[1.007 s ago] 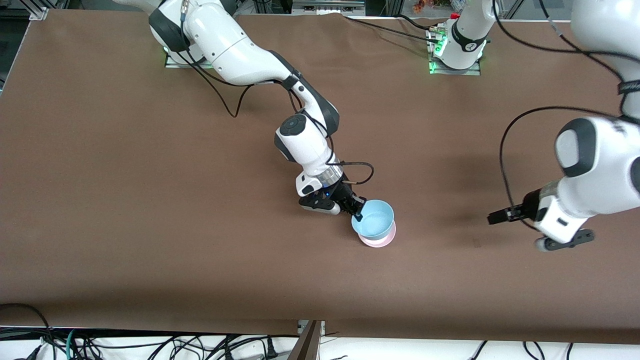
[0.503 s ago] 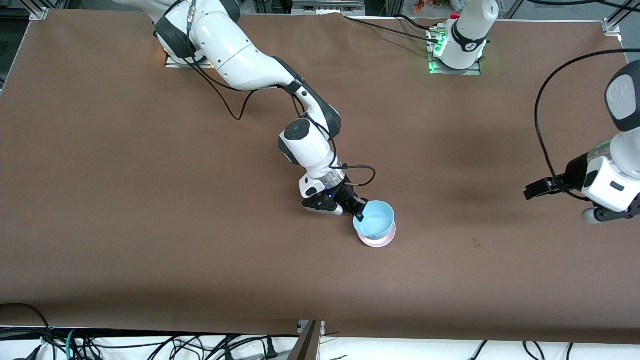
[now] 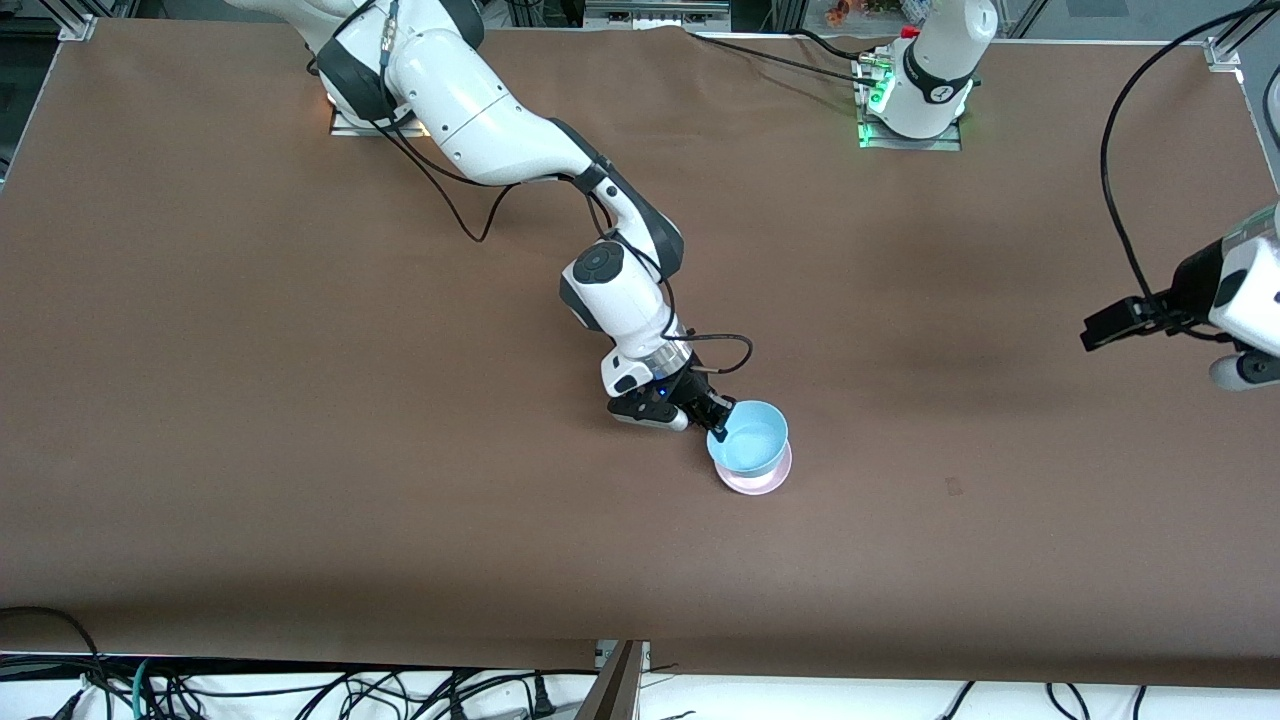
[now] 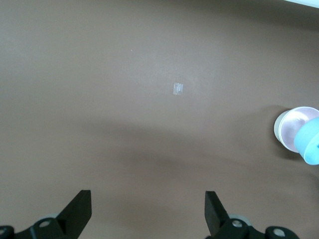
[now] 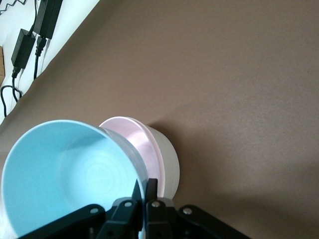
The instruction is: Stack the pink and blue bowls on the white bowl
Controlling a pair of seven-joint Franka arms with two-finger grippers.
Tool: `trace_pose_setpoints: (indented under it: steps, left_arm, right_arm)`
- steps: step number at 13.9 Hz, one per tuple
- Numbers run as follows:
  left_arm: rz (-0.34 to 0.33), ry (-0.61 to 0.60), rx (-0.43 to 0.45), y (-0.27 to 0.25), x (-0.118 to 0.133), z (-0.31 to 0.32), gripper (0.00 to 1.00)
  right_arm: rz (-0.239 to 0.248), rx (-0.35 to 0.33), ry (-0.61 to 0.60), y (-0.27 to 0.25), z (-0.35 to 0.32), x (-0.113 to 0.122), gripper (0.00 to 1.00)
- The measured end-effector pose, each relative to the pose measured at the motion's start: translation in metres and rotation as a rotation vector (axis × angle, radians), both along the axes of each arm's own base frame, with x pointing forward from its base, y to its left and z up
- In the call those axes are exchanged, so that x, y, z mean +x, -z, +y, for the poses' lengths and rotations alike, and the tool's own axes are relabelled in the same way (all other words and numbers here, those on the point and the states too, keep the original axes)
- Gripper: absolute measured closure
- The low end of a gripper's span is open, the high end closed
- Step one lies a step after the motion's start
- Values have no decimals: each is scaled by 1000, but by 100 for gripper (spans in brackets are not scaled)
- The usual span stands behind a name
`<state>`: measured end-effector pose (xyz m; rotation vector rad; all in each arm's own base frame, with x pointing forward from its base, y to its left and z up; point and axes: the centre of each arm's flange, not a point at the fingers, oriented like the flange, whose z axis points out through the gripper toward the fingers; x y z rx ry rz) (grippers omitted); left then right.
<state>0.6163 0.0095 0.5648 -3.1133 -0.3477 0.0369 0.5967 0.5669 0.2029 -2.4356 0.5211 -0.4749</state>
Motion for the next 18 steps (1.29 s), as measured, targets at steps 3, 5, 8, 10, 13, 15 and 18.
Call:
trace_pose_setpoints:
  steps: [3,5,8,10,13,15,18]
  left_arm:
    - [16,8,0,-1,-4,-1,0]
    - [24,44,-2,2,-4,-1,0]
    - [39,57,-2,7,-5,2,0]
    - [42,51,-2,8,-5,9,0]
    - [45,47,-3,9,-5,13,0]
    - [47,47,-3,10,-5,13,0]
    - [49,48,-3,11,-5,13,0]
  right_arm:
    - [-1,1,0,0,0,0,97]
    - [-3,1,0,-1,0,1,97]
    - [-4,0,1,-1,0,1,96]
    - [-5,0,1,-1,0,1,95]
    - [-6,0,1,-1,-1,2,93]
    - [-9,2,1,-3,0,2,89]
    - [-11,4,1,-4,0,2,85]
